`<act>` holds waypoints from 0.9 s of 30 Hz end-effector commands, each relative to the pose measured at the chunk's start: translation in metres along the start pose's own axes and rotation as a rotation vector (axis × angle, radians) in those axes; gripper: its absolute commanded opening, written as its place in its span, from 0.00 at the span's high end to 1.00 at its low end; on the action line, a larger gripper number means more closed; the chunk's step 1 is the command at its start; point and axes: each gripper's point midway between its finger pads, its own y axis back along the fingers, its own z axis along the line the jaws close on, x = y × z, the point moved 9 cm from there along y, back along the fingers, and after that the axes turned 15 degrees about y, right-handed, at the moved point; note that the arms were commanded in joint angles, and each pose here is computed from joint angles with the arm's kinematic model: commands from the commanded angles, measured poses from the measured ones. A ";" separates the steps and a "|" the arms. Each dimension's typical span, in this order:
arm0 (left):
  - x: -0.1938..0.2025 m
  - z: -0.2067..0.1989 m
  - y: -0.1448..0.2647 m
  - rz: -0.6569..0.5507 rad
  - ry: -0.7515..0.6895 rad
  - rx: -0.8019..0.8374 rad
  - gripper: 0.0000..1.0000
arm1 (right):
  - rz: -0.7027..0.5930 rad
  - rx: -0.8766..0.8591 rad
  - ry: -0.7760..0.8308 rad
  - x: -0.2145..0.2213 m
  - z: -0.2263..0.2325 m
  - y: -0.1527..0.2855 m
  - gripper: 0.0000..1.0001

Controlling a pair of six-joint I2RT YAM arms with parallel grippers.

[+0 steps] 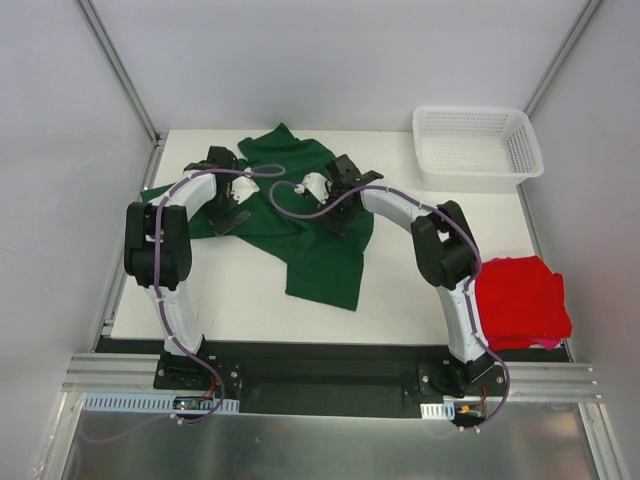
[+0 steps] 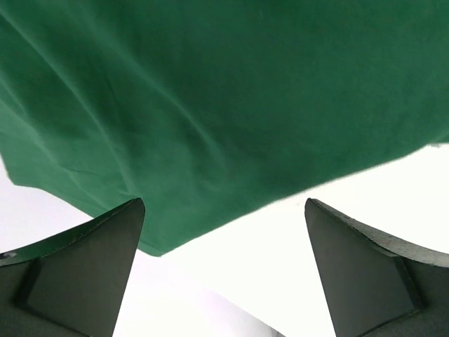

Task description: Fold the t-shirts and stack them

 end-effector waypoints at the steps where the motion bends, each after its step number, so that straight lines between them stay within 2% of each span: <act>1: 0.012 -0.002 0.019 0.017 0.032 0.045 0.01 | -0.033 0.260 0.016 -0.021 -0.035 0.009 0.04; 5: 0.012 -0.001 0.020 0.034 0.038 0.041 0.01 | -0.021 0.227 0.062 -0.025 -0.037 0.018 0.04; 13: 0.018 -0.002 0.011 0.081 0.037 0.036 0.01 | 0.111 -0.031 0.147 0.003 -0.002 0.005 0.04; 19: 0.014 0.010 0.013 0.069 0.048 0.012 0.01 | 0.103 -0.202 0.165 0.017 0.042 0.017 0.04; 27: 0.007 0.026 0.014 0.053 0.054 -0.019 0.01 | 0.055 -0.314 0.154 0.005 0.092 0.038 0.04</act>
